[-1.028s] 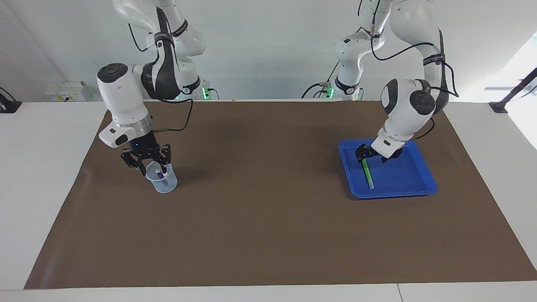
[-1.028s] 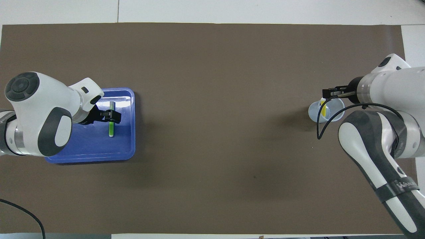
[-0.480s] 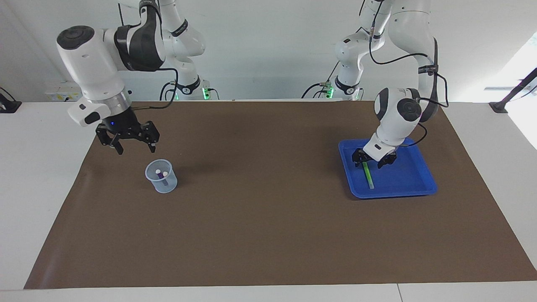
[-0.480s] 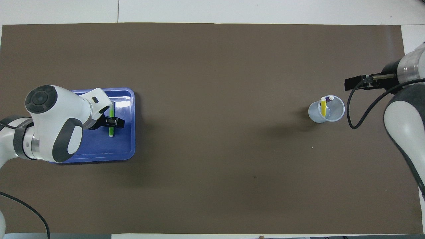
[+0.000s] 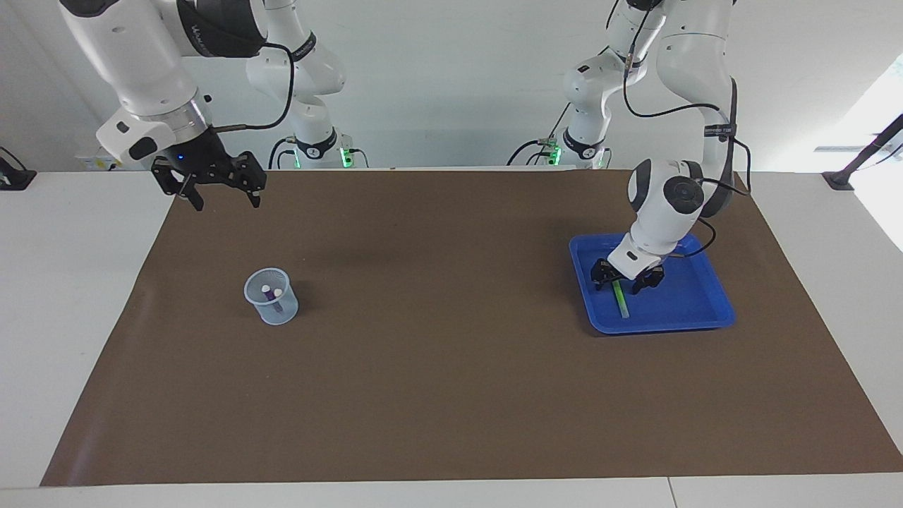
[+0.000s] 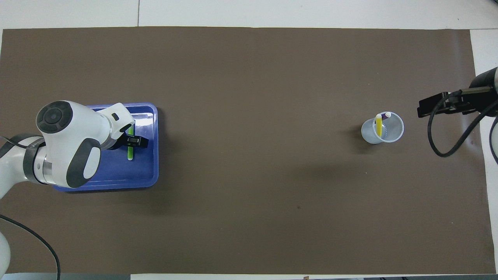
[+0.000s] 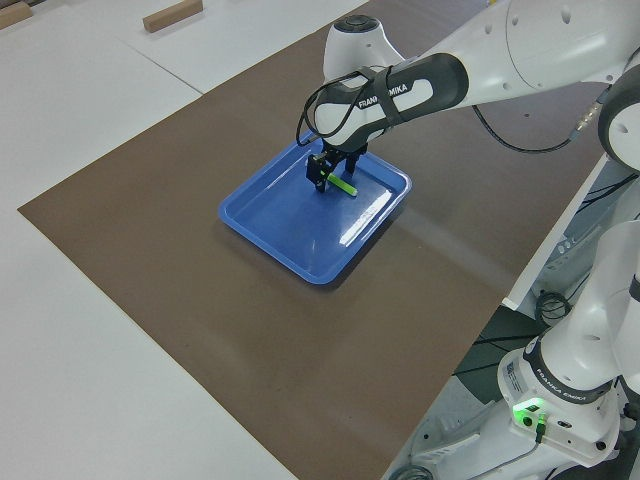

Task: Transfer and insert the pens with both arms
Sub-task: 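Drop the purple pen into the cup while the left gripper reaches the green pen, then grasp the green pen in the tray with the left gripper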

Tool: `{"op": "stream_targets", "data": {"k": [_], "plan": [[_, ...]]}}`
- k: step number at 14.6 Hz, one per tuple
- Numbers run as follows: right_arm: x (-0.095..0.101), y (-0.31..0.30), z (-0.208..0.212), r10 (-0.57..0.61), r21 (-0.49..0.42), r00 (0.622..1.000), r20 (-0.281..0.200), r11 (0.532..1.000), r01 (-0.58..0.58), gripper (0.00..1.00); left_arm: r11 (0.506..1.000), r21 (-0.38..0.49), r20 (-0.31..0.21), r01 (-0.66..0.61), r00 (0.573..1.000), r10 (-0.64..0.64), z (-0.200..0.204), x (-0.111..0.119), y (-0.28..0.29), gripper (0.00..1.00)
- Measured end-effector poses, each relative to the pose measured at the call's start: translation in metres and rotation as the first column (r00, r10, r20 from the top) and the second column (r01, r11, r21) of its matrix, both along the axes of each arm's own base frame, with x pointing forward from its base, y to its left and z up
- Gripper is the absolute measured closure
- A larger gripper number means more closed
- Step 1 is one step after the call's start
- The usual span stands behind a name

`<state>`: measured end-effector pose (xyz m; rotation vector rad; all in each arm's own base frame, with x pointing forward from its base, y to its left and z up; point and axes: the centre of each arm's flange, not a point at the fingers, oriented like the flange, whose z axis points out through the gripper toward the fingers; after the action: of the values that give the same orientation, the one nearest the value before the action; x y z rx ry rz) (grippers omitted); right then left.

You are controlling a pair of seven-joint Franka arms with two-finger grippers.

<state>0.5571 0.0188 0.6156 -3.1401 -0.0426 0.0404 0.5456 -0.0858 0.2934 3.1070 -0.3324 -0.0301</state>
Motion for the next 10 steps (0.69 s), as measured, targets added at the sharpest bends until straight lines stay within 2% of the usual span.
{"op": "stream_targets", "data": {"k": [3, 4, 7, 9, 10], "plan": [[-0.008, 0.026, 0.002, -0.007, -0.004, 1.0, -0.022, 1.0, 0.007, 0.0, 1.0, -0.004, 0.003, -0.002, 1.0, 0.002, 0.001, 0.003, 0.001, 0.11], [-0.009, 0.028, 0.003, -0.006, -0.008, 1.0, -0.019, 1.0, 0.006, 0.0, 1.0, -0.004, 0.006, -0.002, 1.0, 0.002, 0.001, 0.004, 0.001, 0.19], [-0.012, 0.022, 0.012, -0.011, -0.037, 1.0, -0.001, 0.999, 0.011, 0.0, 1.0, -0.004, 0.017, -0.004, 1.0, 0.004, 0.008, 0.009, 0.001, 0.56], [-0.015, 0.019, 0.018, -0.015, -0.042, 1.0, 0.013, 0.999, 0.016, 0.0, 1.0, 0.001, 0.006, -0.003, 1.0, 0.003, 0.011, 0.011, 0.002, 0.81], [-0.015, 0.019, 0.02, -0.015, -0.043, 1.0, 0.019, 0.999, 0.016, 0.0, 1.0, 0.006, -0.001, -0.002, 1.0, 0.002, 0.011, 0.011, 0.003, 0.83]]}}
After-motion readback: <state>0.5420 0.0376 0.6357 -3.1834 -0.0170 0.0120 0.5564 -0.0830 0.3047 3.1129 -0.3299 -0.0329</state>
